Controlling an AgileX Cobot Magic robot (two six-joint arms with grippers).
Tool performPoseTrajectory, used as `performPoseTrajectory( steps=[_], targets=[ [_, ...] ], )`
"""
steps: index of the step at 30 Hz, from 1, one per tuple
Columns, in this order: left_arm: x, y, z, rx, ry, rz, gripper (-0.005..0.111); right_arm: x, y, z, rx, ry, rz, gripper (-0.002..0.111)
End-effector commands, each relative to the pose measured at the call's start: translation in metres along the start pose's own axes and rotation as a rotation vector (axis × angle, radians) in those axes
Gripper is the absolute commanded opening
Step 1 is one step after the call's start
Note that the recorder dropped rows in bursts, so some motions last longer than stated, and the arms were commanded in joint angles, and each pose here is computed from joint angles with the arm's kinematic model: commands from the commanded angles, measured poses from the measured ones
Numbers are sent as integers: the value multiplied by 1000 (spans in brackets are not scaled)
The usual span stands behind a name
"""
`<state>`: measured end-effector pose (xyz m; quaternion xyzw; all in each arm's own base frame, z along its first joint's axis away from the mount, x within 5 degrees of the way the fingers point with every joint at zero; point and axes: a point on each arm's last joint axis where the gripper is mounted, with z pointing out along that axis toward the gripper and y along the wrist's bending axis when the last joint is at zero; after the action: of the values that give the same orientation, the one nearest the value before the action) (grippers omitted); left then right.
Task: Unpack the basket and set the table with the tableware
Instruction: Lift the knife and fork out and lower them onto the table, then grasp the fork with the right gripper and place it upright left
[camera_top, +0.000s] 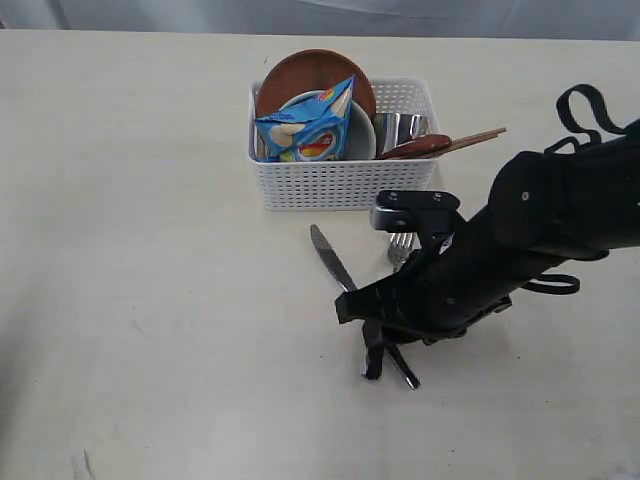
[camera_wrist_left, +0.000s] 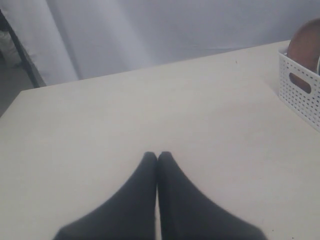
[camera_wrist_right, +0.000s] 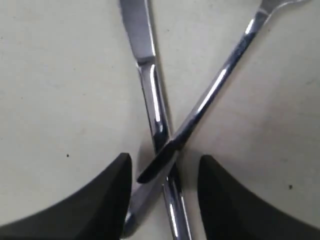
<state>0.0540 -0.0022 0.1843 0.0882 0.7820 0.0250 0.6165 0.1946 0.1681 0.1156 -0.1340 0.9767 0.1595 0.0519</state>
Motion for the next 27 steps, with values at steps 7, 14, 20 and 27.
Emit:
performPoseTrajectory(
  steps=[7, 14, 20, 27],
  targets=[
    [0, 0, 0, 6, -12, -2, 0, -19, 8, -28, 71, -4, -98, 44],
    [0, 0, 0, 6, -12, -2, 0, -28, 10, -30, 73, -41, 33, 44],
    [0, 0, 0, 6, -12, -2, 0, -34, 6, -12, 88, -62, 68, 44],
    [0, 0, 0, 6, -12, -2, 0, -40, 5, -3, 89, -91, 95, 44]
  ],
)
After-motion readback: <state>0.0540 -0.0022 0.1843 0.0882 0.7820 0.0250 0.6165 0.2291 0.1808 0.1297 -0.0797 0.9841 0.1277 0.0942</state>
